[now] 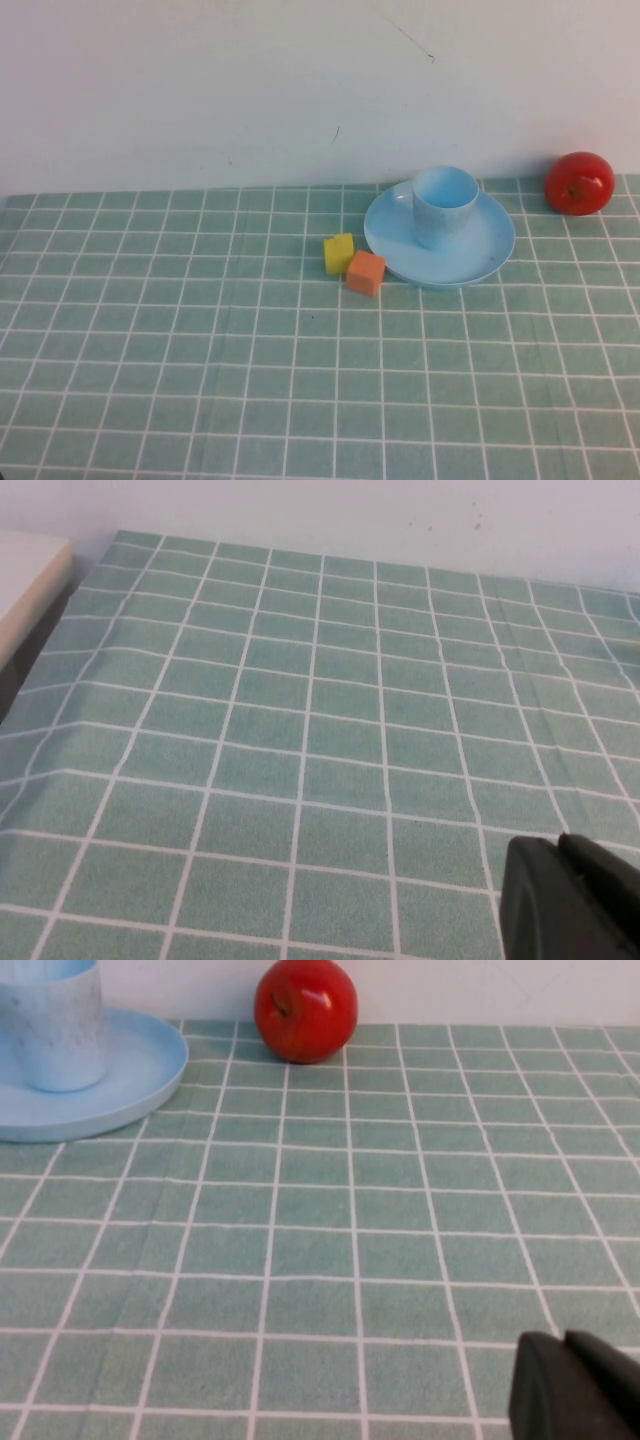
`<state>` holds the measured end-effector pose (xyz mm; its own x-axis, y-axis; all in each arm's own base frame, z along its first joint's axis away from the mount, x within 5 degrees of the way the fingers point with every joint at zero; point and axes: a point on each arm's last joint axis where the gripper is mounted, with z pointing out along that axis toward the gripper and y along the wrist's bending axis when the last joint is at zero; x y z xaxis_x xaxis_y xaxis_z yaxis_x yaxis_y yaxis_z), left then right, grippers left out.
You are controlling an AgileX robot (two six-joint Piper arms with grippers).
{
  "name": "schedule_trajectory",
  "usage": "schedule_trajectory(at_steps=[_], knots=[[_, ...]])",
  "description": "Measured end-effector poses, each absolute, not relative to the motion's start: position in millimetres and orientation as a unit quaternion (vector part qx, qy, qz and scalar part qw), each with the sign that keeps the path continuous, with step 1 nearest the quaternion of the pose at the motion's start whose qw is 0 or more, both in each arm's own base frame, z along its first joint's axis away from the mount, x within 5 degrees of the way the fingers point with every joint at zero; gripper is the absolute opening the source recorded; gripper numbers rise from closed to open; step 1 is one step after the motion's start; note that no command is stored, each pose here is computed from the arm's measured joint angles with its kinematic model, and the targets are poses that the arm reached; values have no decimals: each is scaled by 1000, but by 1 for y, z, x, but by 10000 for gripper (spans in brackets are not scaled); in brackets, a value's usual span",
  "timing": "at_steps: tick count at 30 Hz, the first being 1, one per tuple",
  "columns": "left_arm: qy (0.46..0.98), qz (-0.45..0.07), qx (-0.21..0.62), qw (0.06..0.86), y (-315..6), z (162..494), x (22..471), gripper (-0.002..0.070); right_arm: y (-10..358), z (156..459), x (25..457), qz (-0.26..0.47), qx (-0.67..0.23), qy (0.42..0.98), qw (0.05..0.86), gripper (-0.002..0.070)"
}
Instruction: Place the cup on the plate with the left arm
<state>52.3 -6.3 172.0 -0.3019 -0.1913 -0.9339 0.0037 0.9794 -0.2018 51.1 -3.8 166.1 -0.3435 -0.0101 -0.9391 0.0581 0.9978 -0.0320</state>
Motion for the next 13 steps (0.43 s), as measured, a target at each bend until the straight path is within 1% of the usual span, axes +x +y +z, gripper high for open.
schedule_trajectory(at_steps=[13], knots=[[803, -86, -54, 587, -7, 172, 52, -1, -4, 166, 51, -30, 15, 819, 573, -2]])
